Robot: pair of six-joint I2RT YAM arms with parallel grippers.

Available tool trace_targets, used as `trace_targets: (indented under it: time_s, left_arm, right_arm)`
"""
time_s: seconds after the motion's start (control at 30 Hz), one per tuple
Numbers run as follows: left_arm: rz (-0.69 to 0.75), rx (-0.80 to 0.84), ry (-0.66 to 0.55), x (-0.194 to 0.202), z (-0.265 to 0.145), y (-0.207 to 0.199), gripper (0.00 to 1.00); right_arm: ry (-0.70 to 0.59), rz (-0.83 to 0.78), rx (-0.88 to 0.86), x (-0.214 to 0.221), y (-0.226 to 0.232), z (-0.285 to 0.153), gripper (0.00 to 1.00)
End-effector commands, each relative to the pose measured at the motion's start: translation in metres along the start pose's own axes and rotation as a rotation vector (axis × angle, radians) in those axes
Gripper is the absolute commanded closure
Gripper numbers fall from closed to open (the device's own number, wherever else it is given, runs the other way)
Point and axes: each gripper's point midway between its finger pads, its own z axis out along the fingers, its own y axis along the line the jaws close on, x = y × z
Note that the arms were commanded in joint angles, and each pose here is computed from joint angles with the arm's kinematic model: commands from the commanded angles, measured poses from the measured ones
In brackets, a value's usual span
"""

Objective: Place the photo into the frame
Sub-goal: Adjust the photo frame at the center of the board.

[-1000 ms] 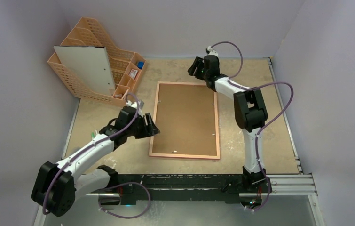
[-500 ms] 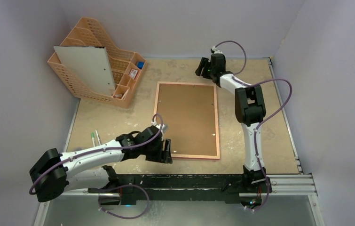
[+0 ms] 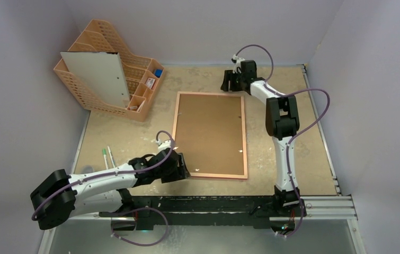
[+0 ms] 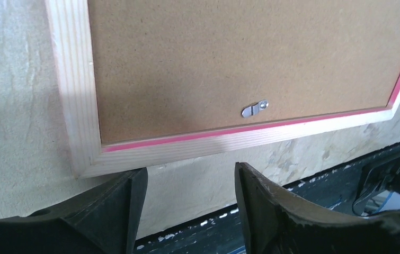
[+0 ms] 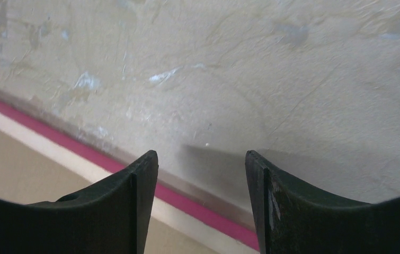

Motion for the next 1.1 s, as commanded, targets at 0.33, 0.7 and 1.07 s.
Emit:
trace_targets:
  time_s: [0.33, 0.7, 1.07]
  left_arm:
    - [-0.077, 0.061, -0.222, -0.087, -0.008, -0.013, 0.34]
    - [-0.008, 0.087, -0.287, -0.152, 0.011, -0.039, 0.34]
    - [0.079, 0.077, -0.282, -0.189, 0.023, -0.043, 0.34]
  right_arm:
    - [0.056, 0.127, -0.127, 0.051, -0.01, -0.073, 0.39]
    - [0.113, 0.358, 0.148, 0.113, -0.039, -0.116, 0.4]
    - [0.1, 0.643, 0.175, 0.175, -0.021, -0.155, 0.41]
